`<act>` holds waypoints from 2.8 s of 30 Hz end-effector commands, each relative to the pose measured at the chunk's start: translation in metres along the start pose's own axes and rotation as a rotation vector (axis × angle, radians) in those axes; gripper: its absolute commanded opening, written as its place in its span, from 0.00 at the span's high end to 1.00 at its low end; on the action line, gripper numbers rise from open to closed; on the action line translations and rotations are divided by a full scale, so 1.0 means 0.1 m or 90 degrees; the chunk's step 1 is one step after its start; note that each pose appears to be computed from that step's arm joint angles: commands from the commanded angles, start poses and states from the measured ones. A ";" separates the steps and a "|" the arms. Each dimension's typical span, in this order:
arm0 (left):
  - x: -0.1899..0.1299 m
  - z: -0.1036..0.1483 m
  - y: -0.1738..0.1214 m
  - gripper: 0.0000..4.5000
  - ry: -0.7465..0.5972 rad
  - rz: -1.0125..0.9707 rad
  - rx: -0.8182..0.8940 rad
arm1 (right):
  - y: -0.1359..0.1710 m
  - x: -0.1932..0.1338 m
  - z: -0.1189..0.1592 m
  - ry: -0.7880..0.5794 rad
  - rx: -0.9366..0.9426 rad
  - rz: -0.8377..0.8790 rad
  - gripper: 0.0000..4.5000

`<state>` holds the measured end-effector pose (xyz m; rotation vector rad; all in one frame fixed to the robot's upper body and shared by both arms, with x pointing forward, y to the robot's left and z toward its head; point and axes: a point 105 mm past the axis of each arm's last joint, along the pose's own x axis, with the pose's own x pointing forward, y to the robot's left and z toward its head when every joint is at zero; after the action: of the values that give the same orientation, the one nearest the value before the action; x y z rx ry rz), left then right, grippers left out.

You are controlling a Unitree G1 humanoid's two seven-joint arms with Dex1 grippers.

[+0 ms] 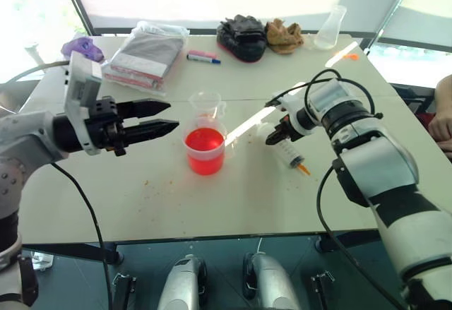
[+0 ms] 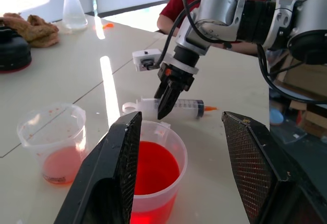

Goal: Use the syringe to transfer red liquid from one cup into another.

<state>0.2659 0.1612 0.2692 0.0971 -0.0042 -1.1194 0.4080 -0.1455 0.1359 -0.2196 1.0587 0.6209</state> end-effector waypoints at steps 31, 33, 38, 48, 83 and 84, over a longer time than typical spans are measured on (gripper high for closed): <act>0.02 0.12 1.54 0.43 -0.046 0.304 0.210 | 1.43 -1.20 1.70 -0.977 -0.357 0.106 0.68; 0.04 0.18 1.52 0.43 -0.055 0.287 0.210 | 1.44 -1.19 1.72 -0.977 -0.349 0.115 0.68; 0.08 0.52 1.37 0.43 -0.121 0.238 0.209 | 1.46 -1.18 1.62 -0.959 -0.296 0.204 0.68; 0.23 1.38 1.05 0.43 -0.235 0.123 0.253 | 1.85 -1.38 1.12 -0.911 -0.251 0.327 0.68; 0.43 0.94 0.69 0.43 -0.089 -0.053 0.228 | 1.94 -1.01 0.87 -0.838 -0.214 0.313 0.68; 0.44 0.91 0.70 0.43 -0.084 -0.052 0.230 | 1.94 -1.01 0.87 -0.839 -0.214 0.312 0.68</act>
<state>0.3470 0.1441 0.3574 0.3030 -0.2888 -1.2021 0.3336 0.0120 0.2735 0.1888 -0.2237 1.1299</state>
